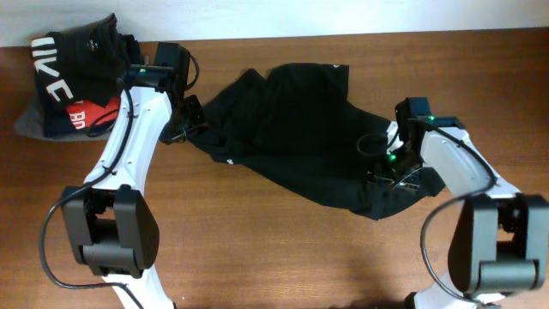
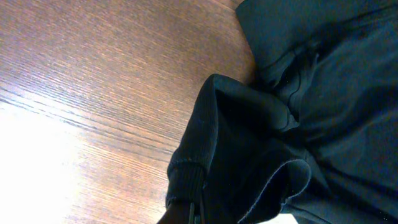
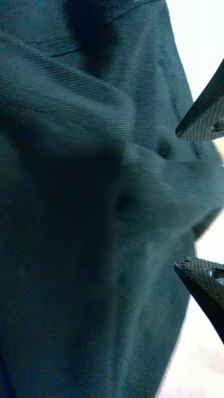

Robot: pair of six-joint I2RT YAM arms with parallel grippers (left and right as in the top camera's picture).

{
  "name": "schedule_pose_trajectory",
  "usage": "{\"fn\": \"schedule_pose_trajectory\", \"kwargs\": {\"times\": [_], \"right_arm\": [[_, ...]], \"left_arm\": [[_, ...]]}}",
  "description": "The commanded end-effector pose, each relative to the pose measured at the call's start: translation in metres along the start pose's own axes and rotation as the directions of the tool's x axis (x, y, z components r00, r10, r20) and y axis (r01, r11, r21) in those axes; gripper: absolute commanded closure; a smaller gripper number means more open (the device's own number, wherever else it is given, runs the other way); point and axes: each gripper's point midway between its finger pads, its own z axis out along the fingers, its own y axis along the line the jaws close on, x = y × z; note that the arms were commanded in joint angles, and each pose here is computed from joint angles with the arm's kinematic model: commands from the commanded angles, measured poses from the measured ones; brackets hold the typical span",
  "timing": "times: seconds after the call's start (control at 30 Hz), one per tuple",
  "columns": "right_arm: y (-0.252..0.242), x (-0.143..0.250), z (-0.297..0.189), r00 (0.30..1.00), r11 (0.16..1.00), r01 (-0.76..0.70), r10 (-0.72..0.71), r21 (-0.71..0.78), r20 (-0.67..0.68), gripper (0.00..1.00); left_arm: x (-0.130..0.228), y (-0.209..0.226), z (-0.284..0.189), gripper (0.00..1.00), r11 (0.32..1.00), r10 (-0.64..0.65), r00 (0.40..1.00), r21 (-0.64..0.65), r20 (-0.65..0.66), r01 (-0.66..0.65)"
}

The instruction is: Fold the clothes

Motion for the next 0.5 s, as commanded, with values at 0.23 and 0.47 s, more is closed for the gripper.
{"fn": "schedule_pose_trajectory", "kwargs": {"times": [0.23, 0.47], "right_arm": [[-0.016, -0.014, 0.031, 1.0, 0.997, -0.012, 0.012, 0.071, -0.003, 0.39], [-0.024, -0.018, 0.031, 1.0, 0.993, -0.011, 0.009, 0.121, 0.016, 0.39]], "left_arm": [[0.001, 0.003, 0.003, 0.98, 1.0, 0.018, 1.0, -0.019, -0.003, -0.018], [-0.001, 0.002, 0.003, 0.98, 1.0, 0.018, 1.0, -0.016, 0.003, -0.018]]}}
